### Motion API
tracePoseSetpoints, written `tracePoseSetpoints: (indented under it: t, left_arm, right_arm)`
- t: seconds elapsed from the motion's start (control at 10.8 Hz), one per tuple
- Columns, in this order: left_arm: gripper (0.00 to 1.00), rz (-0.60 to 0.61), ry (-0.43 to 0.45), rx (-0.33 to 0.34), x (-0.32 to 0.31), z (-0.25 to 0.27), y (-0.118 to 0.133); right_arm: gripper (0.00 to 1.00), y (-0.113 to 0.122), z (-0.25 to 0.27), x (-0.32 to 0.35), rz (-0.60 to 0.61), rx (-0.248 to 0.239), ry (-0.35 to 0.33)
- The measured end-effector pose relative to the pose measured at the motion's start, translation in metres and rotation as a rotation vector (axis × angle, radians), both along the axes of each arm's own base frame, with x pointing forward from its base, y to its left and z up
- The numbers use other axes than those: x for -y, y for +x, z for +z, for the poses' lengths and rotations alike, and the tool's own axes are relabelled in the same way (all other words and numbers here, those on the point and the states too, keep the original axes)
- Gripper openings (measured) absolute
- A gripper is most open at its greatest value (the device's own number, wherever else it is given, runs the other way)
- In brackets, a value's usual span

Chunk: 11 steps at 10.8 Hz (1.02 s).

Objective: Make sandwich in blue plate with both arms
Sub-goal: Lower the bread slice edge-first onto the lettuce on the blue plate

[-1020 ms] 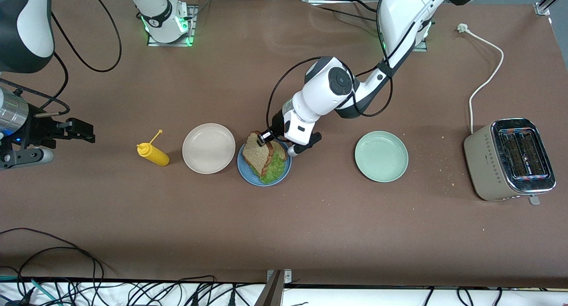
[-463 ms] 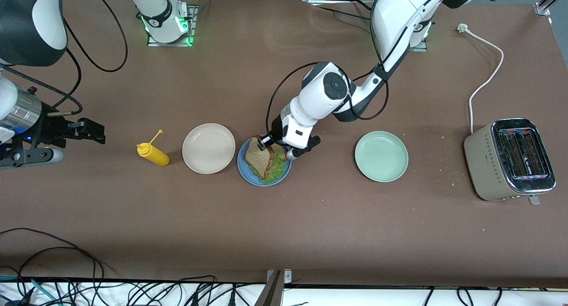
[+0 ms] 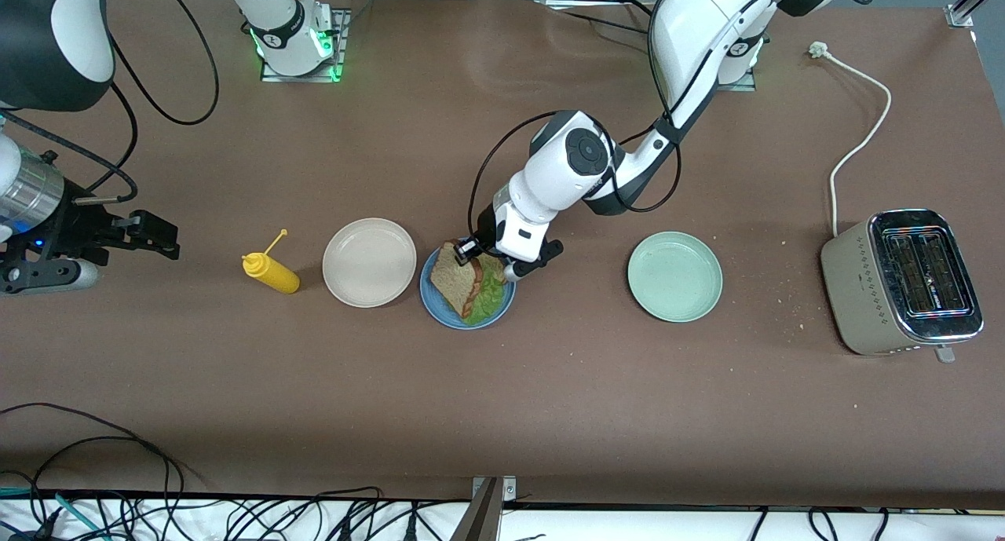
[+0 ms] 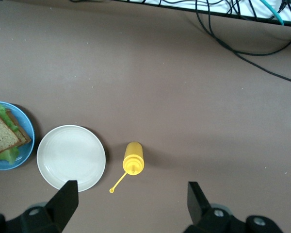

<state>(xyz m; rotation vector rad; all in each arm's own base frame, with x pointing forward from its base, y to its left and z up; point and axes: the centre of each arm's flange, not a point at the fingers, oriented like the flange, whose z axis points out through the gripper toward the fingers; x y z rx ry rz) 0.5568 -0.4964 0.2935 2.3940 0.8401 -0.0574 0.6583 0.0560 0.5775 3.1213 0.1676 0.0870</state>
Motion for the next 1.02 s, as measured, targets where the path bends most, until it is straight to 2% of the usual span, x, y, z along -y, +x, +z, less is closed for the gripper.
tracePoseSetpoints:
  t: [0.19,0.46,0.83,1.02]
  left_arm:
    - [0.09,0.000,0.004,-0.009,0.000,-0.007,-0.001]
    - [0.09,-0.002,0.010,-0.022,0.001,-0.017,-0.002]
    - [0.09,-0.004,0.023,-0.048,0.000,-0.036,-0.005]
    - [0.09,-0.003,0.029,-0.056,-0.002,-0.042,-0.005]
  right_arm:
    - [1.00,-0.017,0.013,0.005,-0.003,0.026,0.010]
    - [1.00,-0.046,0.008,0.015,-0.012,-0.016,0.018]
    - [1.00,-0.047,0.008,0.025,-0.034,-0.020,0.015]
    - [1.00,-0.054,0.004,0.048,-0.072,-0.079,0.007]
